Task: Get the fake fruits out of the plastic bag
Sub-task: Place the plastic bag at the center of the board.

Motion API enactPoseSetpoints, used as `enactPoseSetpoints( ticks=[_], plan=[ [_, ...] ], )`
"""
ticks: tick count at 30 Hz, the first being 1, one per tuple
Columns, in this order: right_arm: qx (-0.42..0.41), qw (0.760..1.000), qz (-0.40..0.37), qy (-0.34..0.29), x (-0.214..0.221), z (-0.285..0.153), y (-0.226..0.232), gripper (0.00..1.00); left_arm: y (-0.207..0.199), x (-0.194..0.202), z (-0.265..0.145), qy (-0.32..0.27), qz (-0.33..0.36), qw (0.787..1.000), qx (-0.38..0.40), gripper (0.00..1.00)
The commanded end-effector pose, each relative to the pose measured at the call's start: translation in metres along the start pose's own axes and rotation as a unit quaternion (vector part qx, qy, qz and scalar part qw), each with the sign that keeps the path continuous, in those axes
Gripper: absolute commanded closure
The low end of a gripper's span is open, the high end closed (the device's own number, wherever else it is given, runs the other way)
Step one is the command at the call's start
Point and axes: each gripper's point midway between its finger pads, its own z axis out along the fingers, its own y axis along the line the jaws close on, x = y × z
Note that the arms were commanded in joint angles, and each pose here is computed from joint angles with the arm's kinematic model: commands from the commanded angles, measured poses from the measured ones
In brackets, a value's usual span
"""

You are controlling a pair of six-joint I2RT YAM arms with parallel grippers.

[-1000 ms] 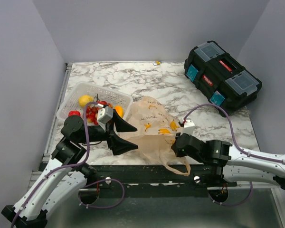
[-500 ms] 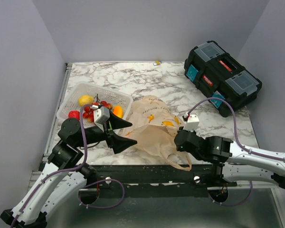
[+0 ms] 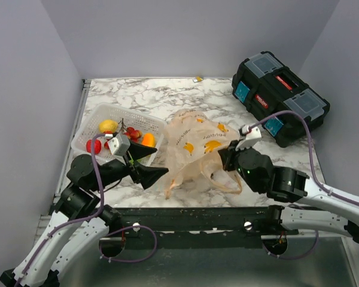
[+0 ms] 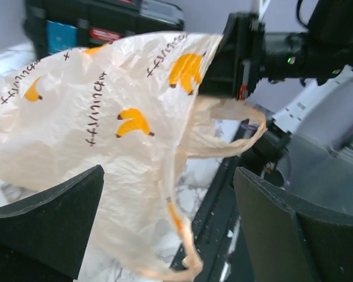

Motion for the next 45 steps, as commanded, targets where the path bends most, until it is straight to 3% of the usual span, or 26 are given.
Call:
enactPoseSetpoints(
  ticks=[1, 5, 10, 16, 21, 24, 33, 40, 45],
  plan=[
    [0.057, 0.996, -0.033, -0.062, -0.086, 0.022, 0.001, 0.99, 0.031, -0.023, -0.017, -0.057, 0.018, 0.991, -0.118, 0.09],
    [0.093, 0.992, -0.066, -0.046, -0.112, 0.058, -0.016, 0.99, 0.039, -0.03, -0.031, -0.08, 0.021, 0.984, -0.159, 0.08],
    [0.034, 0.996, -0.065, -0.054, -0.14, 0.101, -0.024, 0.99, 0.04, -0.027, -0.037, -0.079, 0.023, 0.982, -0.168, 0.08],
    [0.046, 0.997, -0.045, -0.03, -0.152, 0.151, -0.046, 0.99, 0.04, -0.025, -0.042, -0.07, 0.019, 0.982, -0.176, 0.08],
    [0.076, 0.996, -0.036, -0.032, -0.166, 0.171, -0.06, 0.99, 0.05, -0.022, -0.051, -0.064, 0.018, 0.975, -0.213, 0.07],
    [0.096, 0.994, -0.043, -0.033, -0.169, 0.177, -0.07, 0.92, 0.06, -0.018, -0.058, -0.057, 0.013, 0.967, -0.246, 0.05],
    [0.116, 0.991, -0.044, 0.052, -0.084, 0.202, -0.093, 0.9, 0.066, -0.016, -0.061, -0.057, 0.011, 0.963, -0.264, 0.02],
    [0.119, 0.986, -0.046, 0.108, -0.021, 0.198, -0.108, 0.86, 0.069, -0.011, -0.057, -0.047, 0.007, 0.963, -0.264, 0.02],
    [0.112, 0.984, -0.045, 0.129, -0.006, 0.193, -0.108, 0.72, 0.072, -0.009, -0.052, -0.041, 0.001, 0.964, -0.264, 0.02]
  ],
)
